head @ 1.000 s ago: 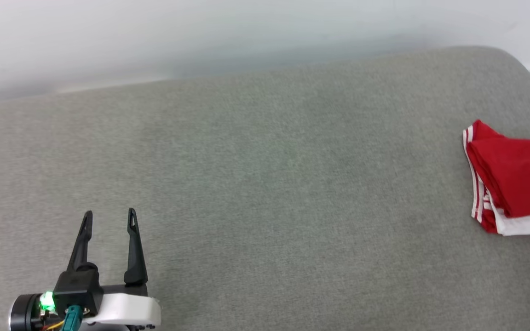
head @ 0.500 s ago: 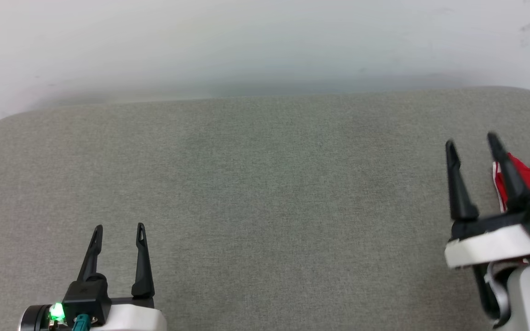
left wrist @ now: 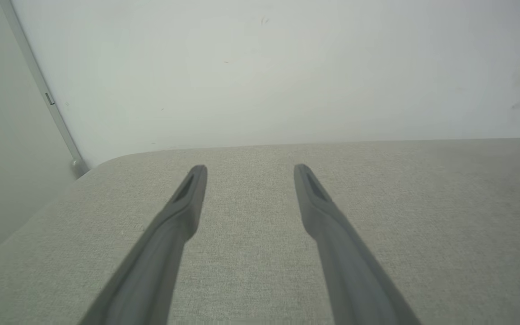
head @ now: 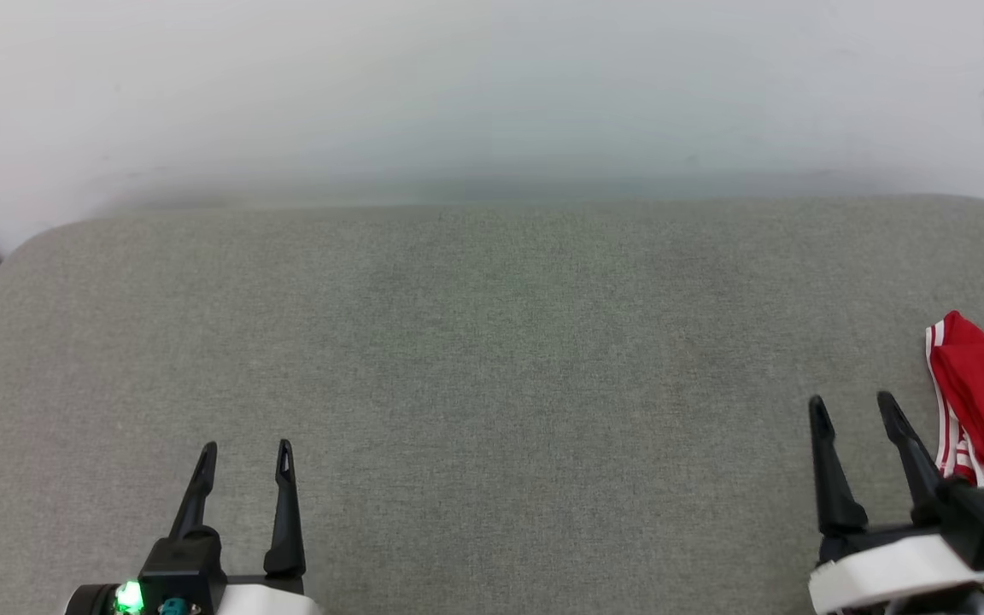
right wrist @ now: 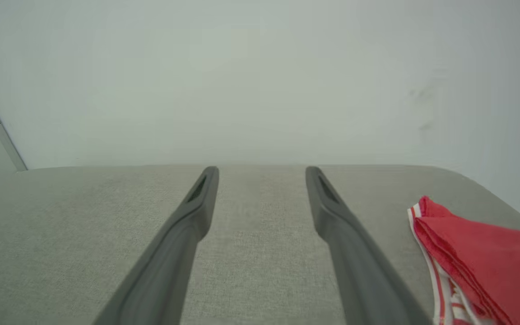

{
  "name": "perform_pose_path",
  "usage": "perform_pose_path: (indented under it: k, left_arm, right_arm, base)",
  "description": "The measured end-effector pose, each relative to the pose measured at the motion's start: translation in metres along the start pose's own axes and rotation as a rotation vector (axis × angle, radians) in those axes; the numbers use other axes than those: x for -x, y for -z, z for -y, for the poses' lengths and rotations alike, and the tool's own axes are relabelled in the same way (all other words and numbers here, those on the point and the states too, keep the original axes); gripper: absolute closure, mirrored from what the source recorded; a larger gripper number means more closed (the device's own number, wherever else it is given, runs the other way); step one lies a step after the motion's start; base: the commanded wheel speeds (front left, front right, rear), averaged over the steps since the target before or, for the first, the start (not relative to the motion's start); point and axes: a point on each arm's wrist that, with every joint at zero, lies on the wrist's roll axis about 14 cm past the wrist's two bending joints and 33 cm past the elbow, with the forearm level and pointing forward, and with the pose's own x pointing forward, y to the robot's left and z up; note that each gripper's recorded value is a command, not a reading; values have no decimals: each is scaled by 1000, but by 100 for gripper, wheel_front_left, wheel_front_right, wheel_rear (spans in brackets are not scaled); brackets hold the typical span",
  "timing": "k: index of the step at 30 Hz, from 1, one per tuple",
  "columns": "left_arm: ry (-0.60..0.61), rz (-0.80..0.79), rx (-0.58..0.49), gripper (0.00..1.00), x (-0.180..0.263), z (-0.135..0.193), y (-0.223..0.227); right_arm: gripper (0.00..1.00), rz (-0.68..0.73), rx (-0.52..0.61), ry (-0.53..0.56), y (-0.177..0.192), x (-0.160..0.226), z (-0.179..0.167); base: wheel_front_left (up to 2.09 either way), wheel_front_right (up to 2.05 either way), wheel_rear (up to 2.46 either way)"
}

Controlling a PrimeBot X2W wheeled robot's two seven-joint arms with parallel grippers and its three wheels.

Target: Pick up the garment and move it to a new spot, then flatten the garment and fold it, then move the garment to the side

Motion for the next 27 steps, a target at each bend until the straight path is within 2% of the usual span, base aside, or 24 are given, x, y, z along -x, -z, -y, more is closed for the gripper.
perform_pose_path:
  k: [14,15,21,27]
  left_arm:
    - [3,-10,16,0,10,-1,2]
    - [6,-14,19,100,11,-1,3]
    - [1,-83,32,100,19,-1,23]
    - [-30,-129,152,100,19,-6,32]
  right_arm:
    - [0,-7,-39,39,1,21,8]
    - [100,-10,-39,39,2,21,8]
    - [100,-61,-50,47,17,26,10]
    - [100,-80,-165,82,22,27,14]
  base:
    - [0,0,0]
    - [0,0,0]
    - [0,0,0]
    - [0,0,0]
